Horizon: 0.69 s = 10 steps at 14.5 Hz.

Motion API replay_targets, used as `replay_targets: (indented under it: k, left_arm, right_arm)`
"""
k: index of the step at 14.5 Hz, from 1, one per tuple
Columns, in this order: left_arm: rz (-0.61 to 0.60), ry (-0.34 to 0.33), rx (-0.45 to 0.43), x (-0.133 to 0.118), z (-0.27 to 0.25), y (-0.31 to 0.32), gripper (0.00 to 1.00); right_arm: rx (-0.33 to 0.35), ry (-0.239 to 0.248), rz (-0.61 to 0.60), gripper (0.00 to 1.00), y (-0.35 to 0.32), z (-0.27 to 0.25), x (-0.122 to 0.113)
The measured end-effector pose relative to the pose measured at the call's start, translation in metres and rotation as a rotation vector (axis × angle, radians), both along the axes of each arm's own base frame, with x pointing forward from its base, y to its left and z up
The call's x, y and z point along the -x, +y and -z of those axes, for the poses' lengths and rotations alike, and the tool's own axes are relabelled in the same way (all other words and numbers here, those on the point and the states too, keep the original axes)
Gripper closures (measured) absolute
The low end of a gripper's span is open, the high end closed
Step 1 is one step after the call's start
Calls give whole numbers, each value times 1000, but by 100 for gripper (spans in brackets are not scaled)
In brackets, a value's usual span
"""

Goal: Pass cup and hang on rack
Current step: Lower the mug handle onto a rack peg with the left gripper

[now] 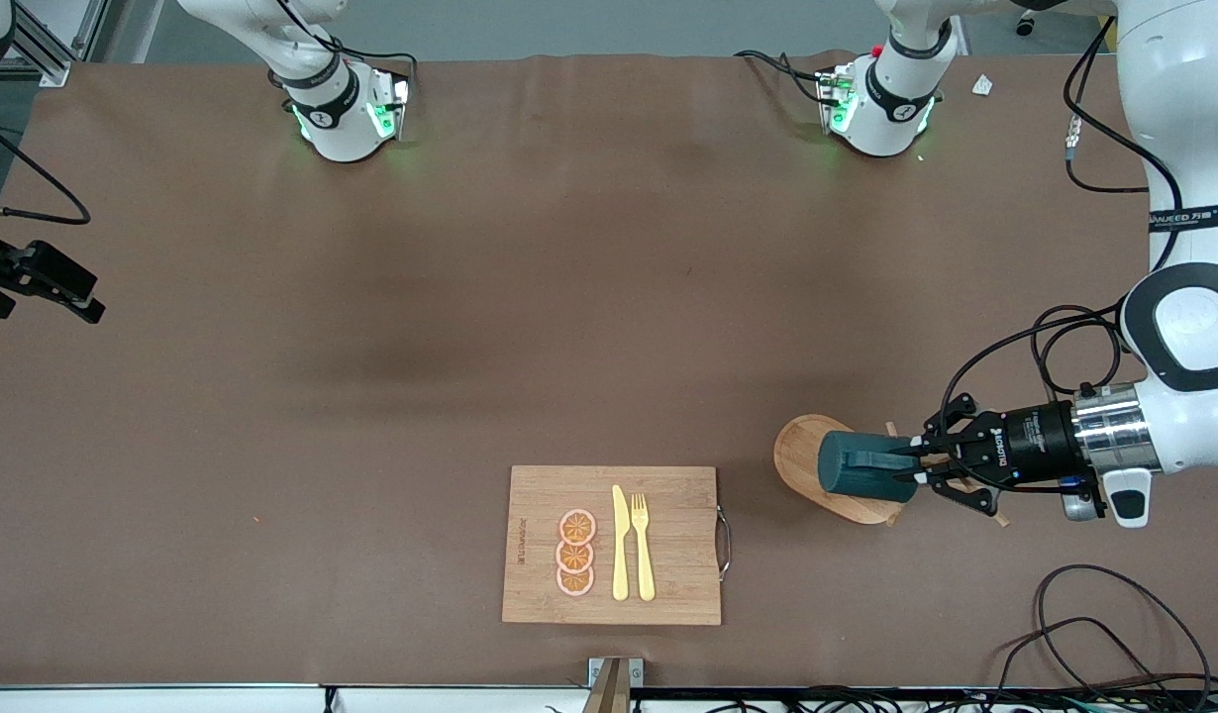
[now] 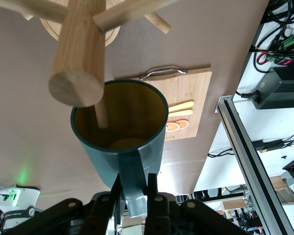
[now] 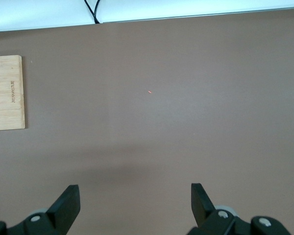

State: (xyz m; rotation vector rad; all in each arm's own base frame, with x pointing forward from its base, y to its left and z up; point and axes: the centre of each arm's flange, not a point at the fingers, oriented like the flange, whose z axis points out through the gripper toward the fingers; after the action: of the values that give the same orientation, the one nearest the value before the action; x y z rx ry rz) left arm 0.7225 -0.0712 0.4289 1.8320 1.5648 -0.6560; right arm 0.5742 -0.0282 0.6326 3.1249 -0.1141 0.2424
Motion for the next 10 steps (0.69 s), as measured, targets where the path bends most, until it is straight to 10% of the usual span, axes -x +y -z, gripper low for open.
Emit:
replay_targets:
  k: [10]
  left_arm:
    - [7,-29,-2,-2,10,25,79]
  right_arm:
    - [0,0,-1,0,0,0,0]
